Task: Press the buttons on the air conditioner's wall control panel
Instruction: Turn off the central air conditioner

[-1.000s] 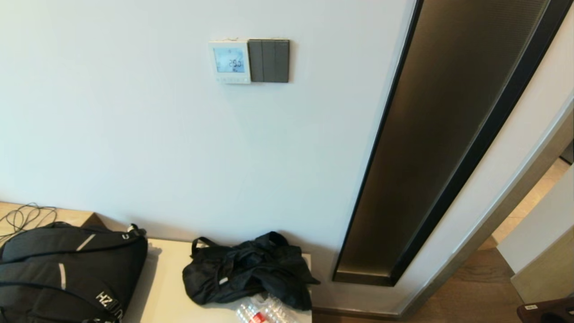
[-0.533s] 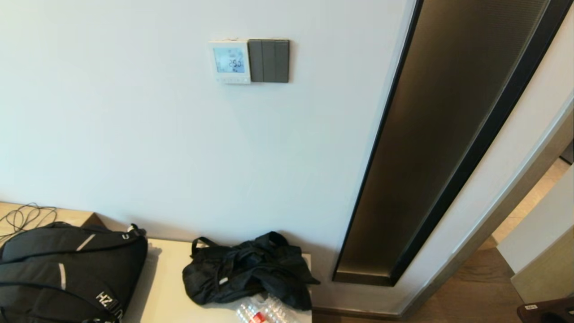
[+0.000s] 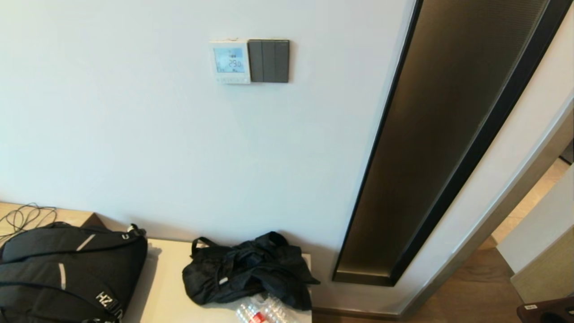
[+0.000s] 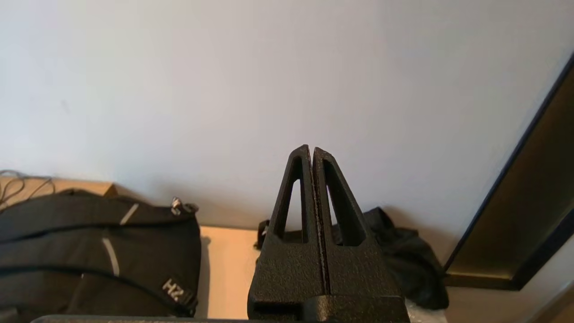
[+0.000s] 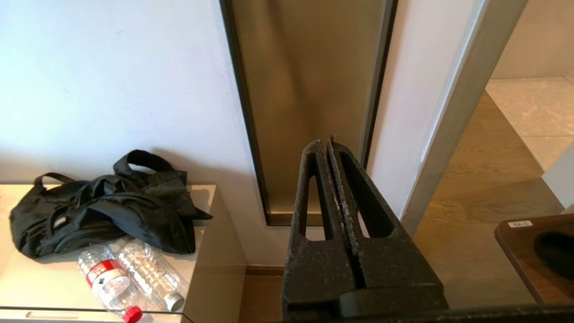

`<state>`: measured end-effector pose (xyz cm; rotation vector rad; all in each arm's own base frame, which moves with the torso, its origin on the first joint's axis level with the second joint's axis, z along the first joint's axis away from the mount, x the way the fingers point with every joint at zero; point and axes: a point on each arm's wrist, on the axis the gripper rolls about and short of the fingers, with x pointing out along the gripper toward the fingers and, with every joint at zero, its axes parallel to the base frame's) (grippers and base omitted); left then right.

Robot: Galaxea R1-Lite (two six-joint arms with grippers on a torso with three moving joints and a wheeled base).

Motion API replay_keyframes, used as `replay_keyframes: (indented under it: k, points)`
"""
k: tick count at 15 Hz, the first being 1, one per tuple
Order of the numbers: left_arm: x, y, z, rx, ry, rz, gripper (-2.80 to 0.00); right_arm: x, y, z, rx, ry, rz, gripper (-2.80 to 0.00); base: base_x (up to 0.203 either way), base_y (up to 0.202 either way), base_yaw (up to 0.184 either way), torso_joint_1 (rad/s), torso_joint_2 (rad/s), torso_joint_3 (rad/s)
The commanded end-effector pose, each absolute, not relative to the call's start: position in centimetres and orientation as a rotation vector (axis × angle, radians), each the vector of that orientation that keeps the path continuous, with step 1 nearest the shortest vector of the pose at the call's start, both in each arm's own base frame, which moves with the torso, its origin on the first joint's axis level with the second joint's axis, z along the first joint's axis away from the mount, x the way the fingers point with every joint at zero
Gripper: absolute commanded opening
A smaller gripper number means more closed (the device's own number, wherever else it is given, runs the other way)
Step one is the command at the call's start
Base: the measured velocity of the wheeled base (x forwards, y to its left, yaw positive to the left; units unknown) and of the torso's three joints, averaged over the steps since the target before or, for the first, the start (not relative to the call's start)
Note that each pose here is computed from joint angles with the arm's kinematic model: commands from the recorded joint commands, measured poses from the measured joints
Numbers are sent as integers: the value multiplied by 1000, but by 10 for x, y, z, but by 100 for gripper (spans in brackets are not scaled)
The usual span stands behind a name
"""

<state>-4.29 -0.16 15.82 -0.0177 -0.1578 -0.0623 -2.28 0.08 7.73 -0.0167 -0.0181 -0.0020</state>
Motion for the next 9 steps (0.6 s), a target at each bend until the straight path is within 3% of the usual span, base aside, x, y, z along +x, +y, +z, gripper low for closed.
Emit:
replay_keyframes:
  k: [1, 9]
  points:
    - [-17, -2, 200, -31, -83, -98, -280, -23, 1, 77, -17, -17, -1, -280, 0, 0, 0, 0, 0, 0]
    - [137, -18, 263, -92, 73, -350, -280, -23, 1, 77, -17, -16, -1, -280, 0, 0, 0, 0, 0, 0]
